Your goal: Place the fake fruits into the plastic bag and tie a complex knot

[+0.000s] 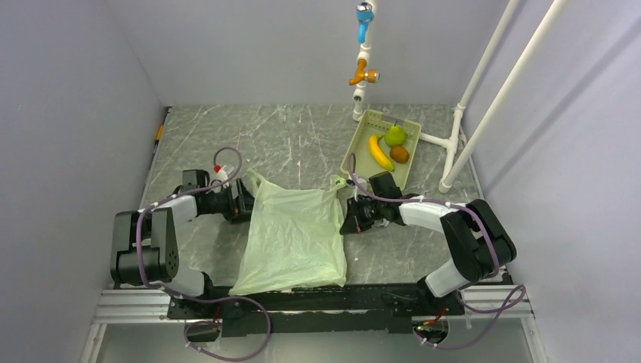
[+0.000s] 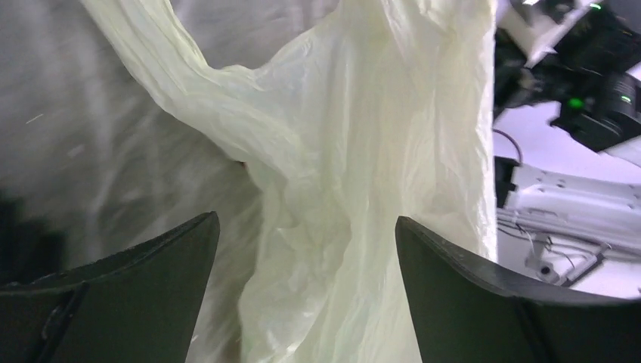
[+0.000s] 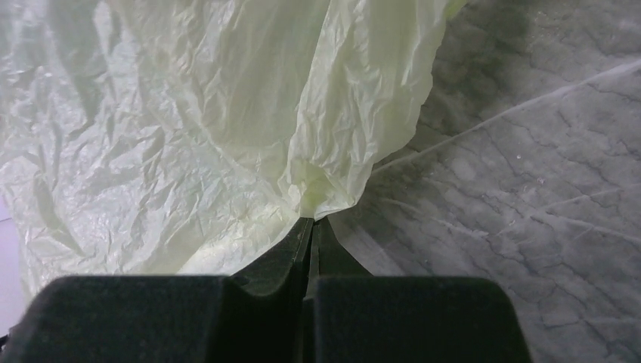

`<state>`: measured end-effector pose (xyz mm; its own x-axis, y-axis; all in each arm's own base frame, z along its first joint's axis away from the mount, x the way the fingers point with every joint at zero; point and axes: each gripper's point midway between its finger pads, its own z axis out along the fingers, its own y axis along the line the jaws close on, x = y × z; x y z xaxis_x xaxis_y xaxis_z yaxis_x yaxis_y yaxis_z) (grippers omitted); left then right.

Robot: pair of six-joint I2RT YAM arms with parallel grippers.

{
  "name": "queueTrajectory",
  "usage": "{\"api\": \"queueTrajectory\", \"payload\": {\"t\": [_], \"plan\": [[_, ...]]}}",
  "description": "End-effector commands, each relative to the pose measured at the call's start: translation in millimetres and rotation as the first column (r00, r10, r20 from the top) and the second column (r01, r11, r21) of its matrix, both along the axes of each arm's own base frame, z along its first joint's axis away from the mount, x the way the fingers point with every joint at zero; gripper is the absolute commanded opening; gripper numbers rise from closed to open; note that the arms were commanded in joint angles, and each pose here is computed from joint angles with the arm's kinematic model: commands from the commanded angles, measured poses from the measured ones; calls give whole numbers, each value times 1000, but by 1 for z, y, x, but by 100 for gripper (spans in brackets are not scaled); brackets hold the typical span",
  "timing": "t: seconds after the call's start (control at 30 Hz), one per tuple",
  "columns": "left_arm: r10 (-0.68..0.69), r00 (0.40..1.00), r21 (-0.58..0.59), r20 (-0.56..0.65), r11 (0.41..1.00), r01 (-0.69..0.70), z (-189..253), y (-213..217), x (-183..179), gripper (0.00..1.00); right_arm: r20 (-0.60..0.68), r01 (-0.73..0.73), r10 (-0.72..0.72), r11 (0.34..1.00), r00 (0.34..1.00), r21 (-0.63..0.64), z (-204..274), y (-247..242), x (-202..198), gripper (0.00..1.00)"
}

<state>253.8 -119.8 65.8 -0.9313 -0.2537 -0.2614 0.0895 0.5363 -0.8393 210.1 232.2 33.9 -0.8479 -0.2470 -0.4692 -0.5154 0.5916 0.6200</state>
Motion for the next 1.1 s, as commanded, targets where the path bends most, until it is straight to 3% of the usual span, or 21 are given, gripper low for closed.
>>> {"api": "queueTrajectory", "payload": {"t": [0.0, 0.1, 0.13, 0.17, 0.23, 0.3, 0.4, 0.53, 0.63, 0.77, 0.8, 0.83, 0.87, 0.97, 1.07], "plan": [[-109, 986, -172, 129, 976, 130, 38, -38, 6, 94, 102, -19, 13, 998, 995, 56, 19, 18, 26, 0], [-149, 984, -193, 97, 967, 166, 33, -55, -1, 93, 103, -18, 11, 997, 995, 69, 26, 23, 30, 0], [-156, 983, -193, 93, 966, 171, 30, -58, -1, 86, 105, -17, 10, 997, 994, 69, 28, 23, 30, 0], [-158, 983, -192, 89, 966, 173, 29, -58, 0, 72, 106, -20, 13, 998, 994, 64, 30, 22, 30, 0], [-151, 985, -163, 79, 973, 162, 27, -50, 7, 34, 113, -14, 10, 999, 994, 39, 33, 16, 31, 0], [-51, 991, -97, 123, 993, 63, 37, -7, 25, 0, 142, 19, -21, 1000, 990, 16, 45, -5, 35, 0], [27, 968, 9, 251, 999, -31, 58, 45, 40, 0, 188, 32, -32, 999, 982, 4, 62, -25, 34, 0], [-66, 891, 112, 450, 994, 17, 96, 63, 43, 0, 259, 2, -5, 1000, 966, 13, 82, -29, 29, 0], [-126, 783, 155, 609, 987, 39, 131, 57, 41, 0, 327, -42, 36, 999, 944, 13, 99, -28, 36, 0], [-236, 594, 260, 769, 965, 47, 168, 51, 35, 0, 472, -80, 62, 997, 879, 17, 139, -26, 47, 3], [-259, 542, 284, 800, 958, 38, 179, 50, 34, 0, 488, -74, 61, 997, 871, 6, 148, -27, 51, 26], [-284, 486, 314, 826, 949, 21, 190, 48, 32, 0, 475, -60, 64, 998, 878, -23, 153, -32, 51, 58], [-314, 429, 350, 847, 937, -4, 199, 47, 30, 0, 471, -48, 65, 998, 880, -47, 160, -37, 54, 73], [-419, 235, 445, 877, 893, -68, 225, 38, 21, 0, 523, -14, 33, 999, 852, -41, 201, -46, 64, 85], [-497, 72, 502, 865, 858, -106, 248, 27, 8, 0, 641, 23, -43, 999, 766, 40, 267, -43, 79, 95]]}}
